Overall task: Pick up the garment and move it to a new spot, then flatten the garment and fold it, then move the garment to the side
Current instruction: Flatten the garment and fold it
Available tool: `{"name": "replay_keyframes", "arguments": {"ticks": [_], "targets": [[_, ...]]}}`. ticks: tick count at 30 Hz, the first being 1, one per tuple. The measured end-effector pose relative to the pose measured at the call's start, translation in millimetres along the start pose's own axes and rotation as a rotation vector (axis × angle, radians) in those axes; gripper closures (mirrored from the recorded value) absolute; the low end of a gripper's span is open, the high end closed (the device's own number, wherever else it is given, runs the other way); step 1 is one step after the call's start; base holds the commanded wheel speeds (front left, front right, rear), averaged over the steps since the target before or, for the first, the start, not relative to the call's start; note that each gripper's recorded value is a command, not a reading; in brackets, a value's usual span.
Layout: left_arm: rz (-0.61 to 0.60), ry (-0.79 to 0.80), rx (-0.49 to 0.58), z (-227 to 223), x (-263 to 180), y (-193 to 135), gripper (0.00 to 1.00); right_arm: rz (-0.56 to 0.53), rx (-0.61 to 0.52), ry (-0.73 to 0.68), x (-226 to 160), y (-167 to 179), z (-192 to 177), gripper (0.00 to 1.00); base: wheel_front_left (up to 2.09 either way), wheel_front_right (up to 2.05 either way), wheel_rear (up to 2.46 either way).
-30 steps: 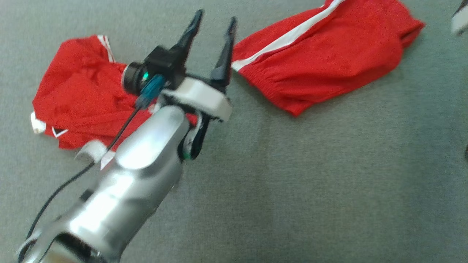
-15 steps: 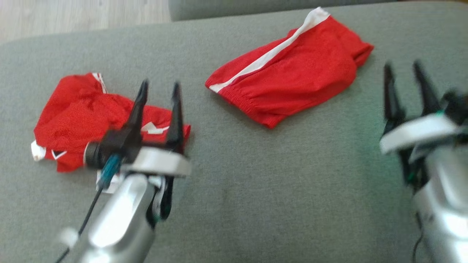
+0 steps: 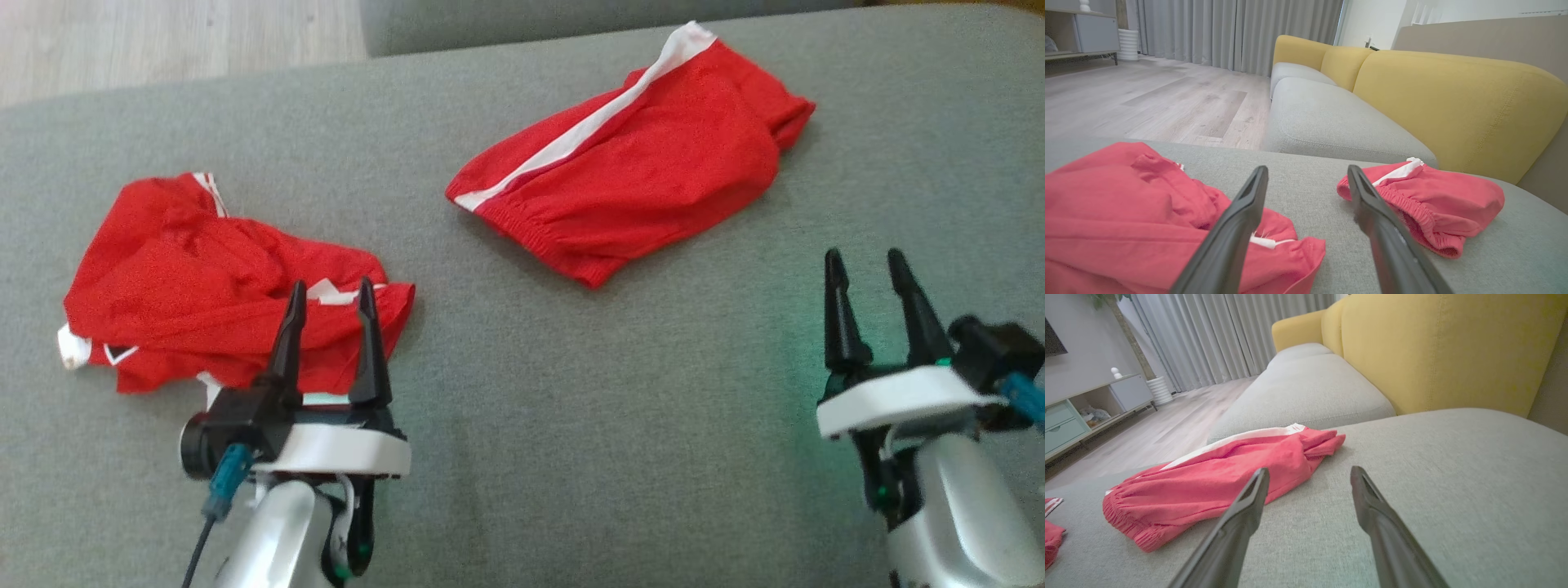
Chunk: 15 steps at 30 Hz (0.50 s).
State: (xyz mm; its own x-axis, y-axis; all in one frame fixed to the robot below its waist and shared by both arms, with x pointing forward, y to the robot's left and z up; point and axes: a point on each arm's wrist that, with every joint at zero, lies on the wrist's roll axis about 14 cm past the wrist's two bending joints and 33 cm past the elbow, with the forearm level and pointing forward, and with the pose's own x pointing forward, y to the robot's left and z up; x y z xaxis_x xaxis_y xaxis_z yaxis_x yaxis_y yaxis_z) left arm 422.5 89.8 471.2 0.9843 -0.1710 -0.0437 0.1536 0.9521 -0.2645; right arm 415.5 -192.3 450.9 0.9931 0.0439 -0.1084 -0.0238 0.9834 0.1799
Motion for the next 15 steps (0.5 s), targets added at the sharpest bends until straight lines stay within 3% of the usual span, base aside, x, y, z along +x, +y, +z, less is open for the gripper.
{"name": "replay_keyframes", "arguments": {"ticks": [6,10,15], "targets": [[-0.013,0.01,0.007,-6.1,11.0,-0.5,0.0,0.008,-0.046,0.012,28.1,-2.6,12.2,0.0,0.0,0.0,0.0],[-0.012,0.017,0.005,-10.6,24.1,4.8,0.0,-0.013,-0.068,0.02,69.8,-14.5,33.9,0.0,0.0,0.0,0.0],[0.018,0.039,0.02,-19.9,32.5,21.5,0.0,-0.057,-0.035,0.181,124.0,-29.1,20.4,0.0,0.0,0.0,0.0]]}}
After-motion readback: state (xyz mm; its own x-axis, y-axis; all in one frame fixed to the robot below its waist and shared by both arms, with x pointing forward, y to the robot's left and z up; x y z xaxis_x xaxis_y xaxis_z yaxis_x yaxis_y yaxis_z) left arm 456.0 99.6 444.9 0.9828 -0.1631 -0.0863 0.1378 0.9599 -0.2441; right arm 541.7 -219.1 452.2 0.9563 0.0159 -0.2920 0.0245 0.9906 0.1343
